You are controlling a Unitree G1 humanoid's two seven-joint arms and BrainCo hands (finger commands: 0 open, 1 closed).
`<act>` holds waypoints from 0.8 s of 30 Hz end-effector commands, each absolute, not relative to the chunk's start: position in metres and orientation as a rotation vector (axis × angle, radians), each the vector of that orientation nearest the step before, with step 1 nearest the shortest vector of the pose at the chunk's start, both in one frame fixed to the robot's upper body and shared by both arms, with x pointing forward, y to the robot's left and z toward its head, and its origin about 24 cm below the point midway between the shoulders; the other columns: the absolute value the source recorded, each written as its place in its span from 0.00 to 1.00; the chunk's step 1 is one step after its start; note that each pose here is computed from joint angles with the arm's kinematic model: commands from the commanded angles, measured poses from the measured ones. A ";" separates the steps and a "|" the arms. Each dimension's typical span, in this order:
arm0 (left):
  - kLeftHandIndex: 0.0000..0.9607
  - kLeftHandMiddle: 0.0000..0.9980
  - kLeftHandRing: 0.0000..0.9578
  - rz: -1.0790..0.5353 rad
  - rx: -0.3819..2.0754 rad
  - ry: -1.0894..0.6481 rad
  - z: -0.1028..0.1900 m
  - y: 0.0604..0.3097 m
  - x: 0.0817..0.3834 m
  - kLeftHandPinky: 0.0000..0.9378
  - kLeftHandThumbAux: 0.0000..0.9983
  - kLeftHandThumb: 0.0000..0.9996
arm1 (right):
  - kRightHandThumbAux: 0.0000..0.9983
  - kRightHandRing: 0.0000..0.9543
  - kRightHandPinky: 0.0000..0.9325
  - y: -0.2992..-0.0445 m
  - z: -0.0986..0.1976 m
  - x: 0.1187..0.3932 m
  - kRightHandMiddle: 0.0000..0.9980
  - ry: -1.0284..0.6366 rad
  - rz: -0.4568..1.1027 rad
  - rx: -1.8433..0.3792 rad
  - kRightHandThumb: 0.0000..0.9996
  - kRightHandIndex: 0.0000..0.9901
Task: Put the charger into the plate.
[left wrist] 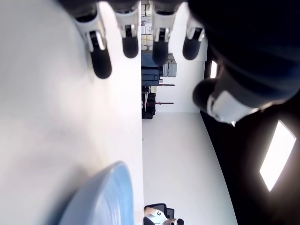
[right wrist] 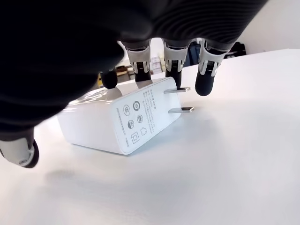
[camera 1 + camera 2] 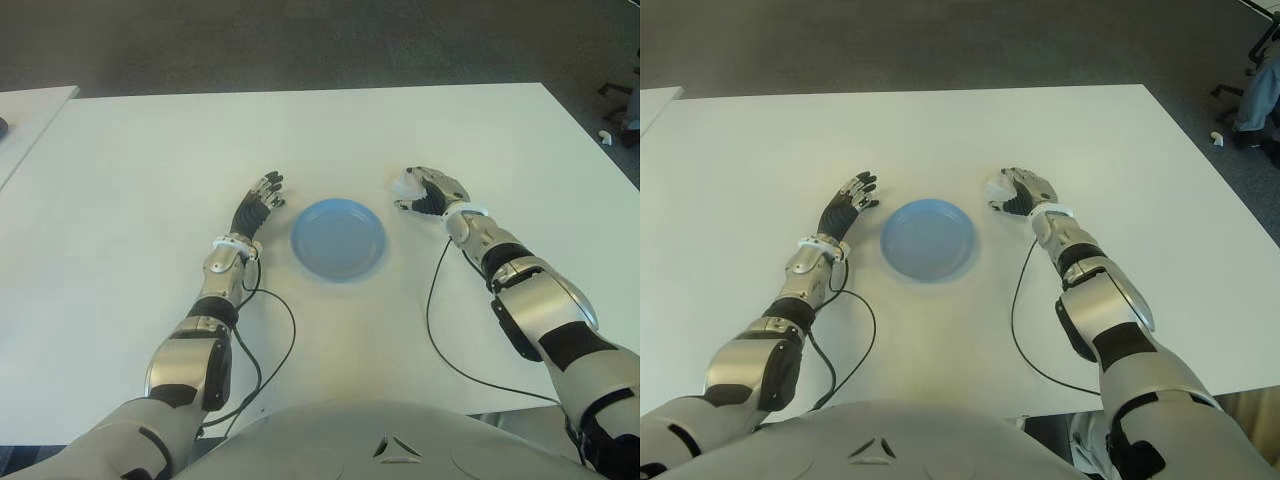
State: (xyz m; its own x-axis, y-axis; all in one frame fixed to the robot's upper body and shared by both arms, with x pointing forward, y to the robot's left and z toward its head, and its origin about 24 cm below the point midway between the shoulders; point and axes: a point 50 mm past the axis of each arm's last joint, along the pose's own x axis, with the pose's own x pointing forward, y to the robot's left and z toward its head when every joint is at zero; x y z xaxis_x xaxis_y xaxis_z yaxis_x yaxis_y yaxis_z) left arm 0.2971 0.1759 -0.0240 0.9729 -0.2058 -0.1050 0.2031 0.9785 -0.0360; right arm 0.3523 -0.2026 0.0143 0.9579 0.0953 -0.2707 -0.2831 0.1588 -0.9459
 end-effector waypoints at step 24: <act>0.11 0.10 0.08 -0.213 -0.058 0.215 -0.040 0.177 0.287 0.05 0.59 0.00 | 0.57 0.00 0.00 -0.259 -0.023 0.294 0.00 0.150 0.653 -1.736 0.00 0.00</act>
State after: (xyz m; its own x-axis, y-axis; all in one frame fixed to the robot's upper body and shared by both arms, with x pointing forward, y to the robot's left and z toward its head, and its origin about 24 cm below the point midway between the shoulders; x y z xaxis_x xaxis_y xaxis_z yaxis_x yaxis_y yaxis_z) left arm 0.2974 0.1764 -0.0240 0.9722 -0.2030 -0.1169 0.1973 0.9786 -0.0579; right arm 0.3334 -0.2345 0.0170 0.9180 0.2782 -0.2825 -0.2524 -0.1395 -0.9575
